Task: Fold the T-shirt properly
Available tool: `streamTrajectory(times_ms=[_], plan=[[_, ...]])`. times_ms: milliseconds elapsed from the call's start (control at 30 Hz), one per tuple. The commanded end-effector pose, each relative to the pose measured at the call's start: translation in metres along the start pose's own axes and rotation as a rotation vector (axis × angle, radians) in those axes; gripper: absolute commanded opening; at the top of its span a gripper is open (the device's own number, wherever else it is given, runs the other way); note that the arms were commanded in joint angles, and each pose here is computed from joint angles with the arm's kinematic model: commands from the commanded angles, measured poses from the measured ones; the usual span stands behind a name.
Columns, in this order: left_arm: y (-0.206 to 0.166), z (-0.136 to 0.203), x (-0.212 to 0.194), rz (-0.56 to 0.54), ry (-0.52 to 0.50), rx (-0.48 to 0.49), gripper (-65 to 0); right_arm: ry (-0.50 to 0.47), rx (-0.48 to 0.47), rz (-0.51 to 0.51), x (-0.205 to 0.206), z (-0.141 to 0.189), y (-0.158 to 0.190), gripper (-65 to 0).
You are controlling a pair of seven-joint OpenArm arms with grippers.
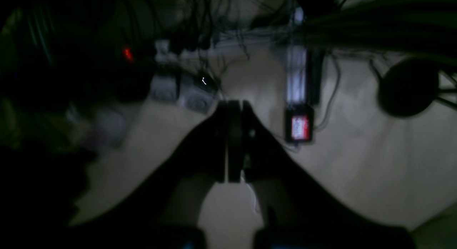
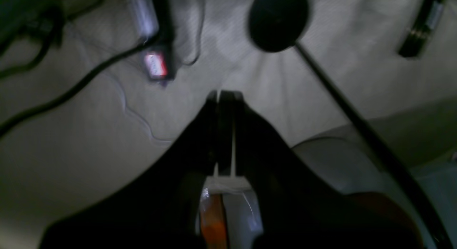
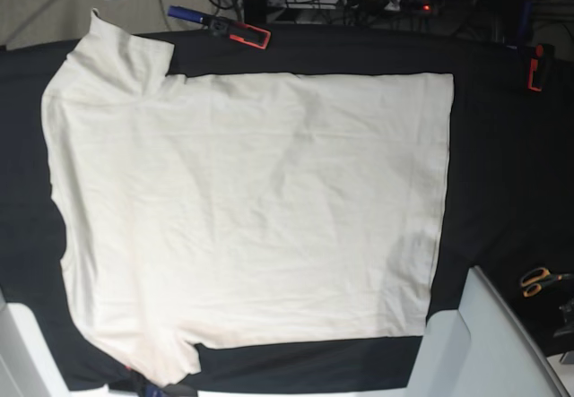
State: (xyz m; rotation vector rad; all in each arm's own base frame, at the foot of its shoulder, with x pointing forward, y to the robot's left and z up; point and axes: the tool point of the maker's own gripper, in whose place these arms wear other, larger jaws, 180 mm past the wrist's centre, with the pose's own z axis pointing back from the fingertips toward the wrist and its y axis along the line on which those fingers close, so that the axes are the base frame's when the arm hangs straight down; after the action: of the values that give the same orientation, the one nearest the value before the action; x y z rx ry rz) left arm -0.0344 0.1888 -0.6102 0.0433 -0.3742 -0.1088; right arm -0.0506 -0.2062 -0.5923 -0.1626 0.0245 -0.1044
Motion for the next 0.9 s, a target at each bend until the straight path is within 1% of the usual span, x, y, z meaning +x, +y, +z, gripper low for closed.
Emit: streamTrajectory(times_ms=[0,67,133,200,267,367,467,533,600,667,733,767,833,867], plan=[[0.004,0.007,0.005,-0.001,-0.034,0.011,-65.0,-0.023,-0.046,-0.028,0.006,0.01,-0.022,-64.4],[0.019,0.017,0.016,0.015,-0.082,0.049,-65.0,-0.039,-0.082,-0.06,0.012,0.026,-0.042,-64.4],[0.036,0.028,0.037,0.037,-0.152,0.099,-65.0,-0.076,-0.107,-0.072,0.023,0.043,-0.055,-64.4],[0.053,0.043,0.06,0.043,-0.228,0.142,-65.0,-0.14,-0.121,-0.066,0.038,0.062,-0.061,-64.4],[0.063,0.059,0.085,0.034,-0.307,0.169,-65.0,-0.225,-0.135,-0.059,0.059,0.084,-0.065,-64.4],[0.07,0.087,0.129,0.008,-0.437,0.189,-65.0,-0.35,-0.137,-0.063,0.093,0.119,-0.063,-63.6],[0.07,0.109,0.162,-0.011,-0.534,0.194,-65.0,-0.409,-0.135,-0.062,0.115,0.139,-0.06,-63.5],[0.069,0.118,0.181,-0.019,-0.586,0.194,-65.0,-0.474,-0.115,-0.082,0.137,0.153,-0.056,-63.2],[0.068,0.121,0.19,-0.022,-0.612,0.195,-65.0,-0.518,-0.04,-0.136,0.15,0.161,-0.046,-59.1],[0.069,0.121,0.194,-0.022,-0.621,0.197,-65.0,-0.554,0.096,-0.164,0.163,0.166,-0.025,-50.9],[0.07,0.12,0.198,-0.02,-0.63,0.199,-65.0,-0.596,0.259,-0.16,0.175,0.176,0.001,-42.2],[0.07,0.119,0.199,-0.019,-0.631,0.2,-65.0,-0.615,0.317,-0.155,0.179,0.181,0.009,-38.3],[0.071,0.12,0.201,-0.023,-0.635,0.2,-61.9,-0.647,0.39,-0.147,0.185,0.189,0.015,-32.4],[0.071,0.12,0.201,-0.025,-0.636,0.2,-61.7,-0.666,0.428,-0.143,0.188,0.194,0.019,-30.0]])
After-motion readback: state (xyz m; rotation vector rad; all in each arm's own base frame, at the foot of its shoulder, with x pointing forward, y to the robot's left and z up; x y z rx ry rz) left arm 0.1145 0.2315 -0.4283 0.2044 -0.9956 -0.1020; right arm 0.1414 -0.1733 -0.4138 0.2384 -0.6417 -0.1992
